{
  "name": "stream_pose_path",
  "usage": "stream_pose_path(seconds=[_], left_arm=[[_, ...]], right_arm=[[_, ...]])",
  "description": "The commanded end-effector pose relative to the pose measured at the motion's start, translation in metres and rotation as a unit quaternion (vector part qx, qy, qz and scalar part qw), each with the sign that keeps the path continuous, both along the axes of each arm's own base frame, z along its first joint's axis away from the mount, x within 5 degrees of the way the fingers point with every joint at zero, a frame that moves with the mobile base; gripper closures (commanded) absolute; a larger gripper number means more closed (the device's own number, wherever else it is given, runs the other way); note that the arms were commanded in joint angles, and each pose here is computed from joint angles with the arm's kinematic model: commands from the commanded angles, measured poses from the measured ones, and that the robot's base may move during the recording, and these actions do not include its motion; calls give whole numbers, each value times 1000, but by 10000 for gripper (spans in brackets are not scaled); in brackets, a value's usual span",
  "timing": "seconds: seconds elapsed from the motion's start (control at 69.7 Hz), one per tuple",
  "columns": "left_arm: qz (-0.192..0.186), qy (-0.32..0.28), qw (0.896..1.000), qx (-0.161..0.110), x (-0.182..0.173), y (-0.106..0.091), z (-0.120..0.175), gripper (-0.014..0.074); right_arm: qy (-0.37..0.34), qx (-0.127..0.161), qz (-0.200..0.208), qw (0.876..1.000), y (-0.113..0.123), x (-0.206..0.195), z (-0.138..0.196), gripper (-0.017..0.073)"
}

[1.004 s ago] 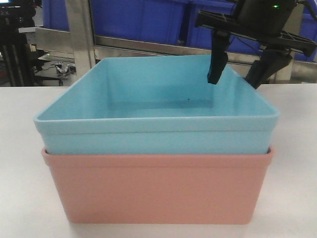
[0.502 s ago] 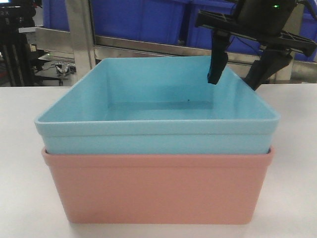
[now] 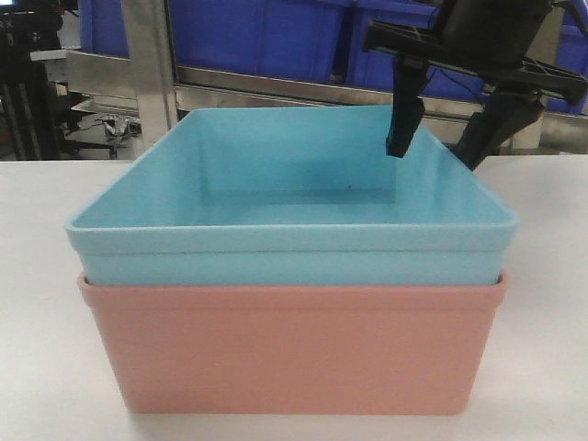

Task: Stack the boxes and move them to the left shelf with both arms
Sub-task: 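Lower both grippers onto the stacked bins' near rim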

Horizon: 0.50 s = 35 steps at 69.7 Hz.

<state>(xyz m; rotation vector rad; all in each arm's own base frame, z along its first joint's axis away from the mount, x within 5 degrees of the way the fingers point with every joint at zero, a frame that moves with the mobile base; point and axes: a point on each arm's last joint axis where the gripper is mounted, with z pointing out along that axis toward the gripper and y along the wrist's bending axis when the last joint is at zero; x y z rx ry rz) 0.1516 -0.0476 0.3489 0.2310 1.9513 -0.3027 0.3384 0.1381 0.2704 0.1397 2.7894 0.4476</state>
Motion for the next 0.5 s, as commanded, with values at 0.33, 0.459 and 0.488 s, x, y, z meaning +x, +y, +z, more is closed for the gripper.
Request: stream_pose_path(seconds=[0.33,0.459,0.488], left_arm=[[-8,138,987,-87,97,-36,-2,605],[-11,190,977,-96,115,-45,-20,605],[-15,197,976,-91,118,-46,-22,605]], right_arm=[[-31,3,9,999,-4,-8,26,81],[-32,4,9,999,-3,-7,26,81],[-32,4,9,999,-3,-7,26,81]])
